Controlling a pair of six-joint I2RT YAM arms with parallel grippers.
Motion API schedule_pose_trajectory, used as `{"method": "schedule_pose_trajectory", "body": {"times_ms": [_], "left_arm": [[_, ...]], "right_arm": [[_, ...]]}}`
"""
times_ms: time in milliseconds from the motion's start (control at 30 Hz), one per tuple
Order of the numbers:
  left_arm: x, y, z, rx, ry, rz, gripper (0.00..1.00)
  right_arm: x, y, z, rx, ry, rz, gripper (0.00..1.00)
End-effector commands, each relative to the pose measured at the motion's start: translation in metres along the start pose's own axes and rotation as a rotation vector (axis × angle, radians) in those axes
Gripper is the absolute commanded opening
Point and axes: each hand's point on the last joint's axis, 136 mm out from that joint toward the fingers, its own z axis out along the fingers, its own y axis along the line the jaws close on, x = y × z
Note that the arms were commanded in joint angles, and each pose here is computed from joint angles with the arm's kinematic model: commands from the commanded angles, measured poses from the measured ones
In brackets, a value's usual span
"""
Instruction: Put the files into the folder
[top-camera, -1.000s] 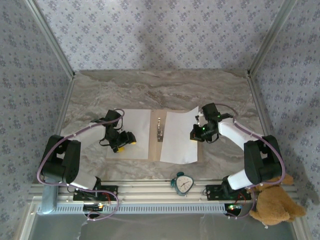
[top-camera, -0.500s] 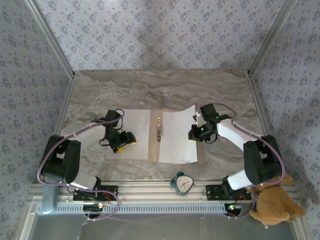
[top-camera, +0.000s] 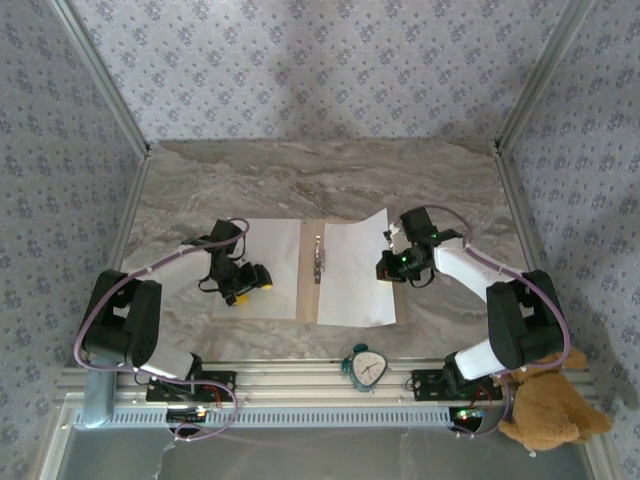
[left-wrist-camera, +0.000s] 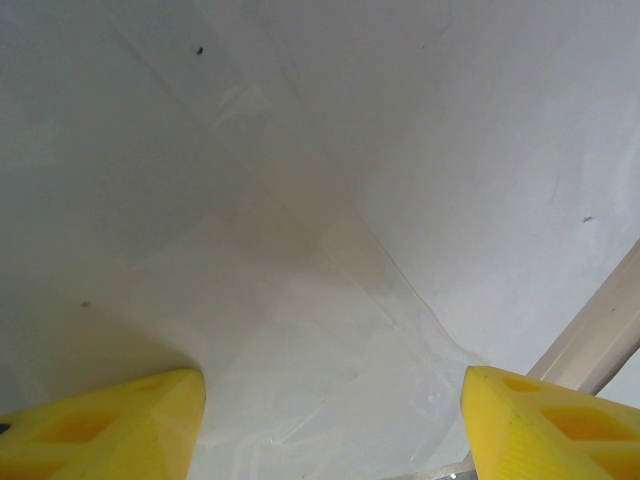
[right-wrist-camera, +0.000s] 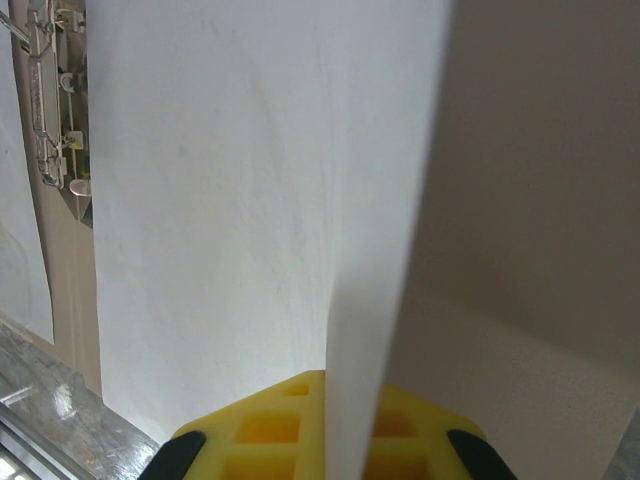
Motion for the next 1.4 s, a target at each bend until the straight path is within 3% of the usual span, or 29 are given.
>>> {"method": "schedule_pose_trajectory", "body": {"times_ms": [0, 1367], "left_arm": [[0.008, 0.013, 0.001, -0.053, 0.043, -0.016, 0.7], [0.011, 0.013, -0.002, -0.051, 0.047, -0.012, 0.7]], "right_arm": [[0.003, 0.002, 0.0, -0.008, 0.019, -0.049, 0.0], [-0.024, -0.004, 0.009, -0.04, 0.049, 0.002, 0.0]]}}
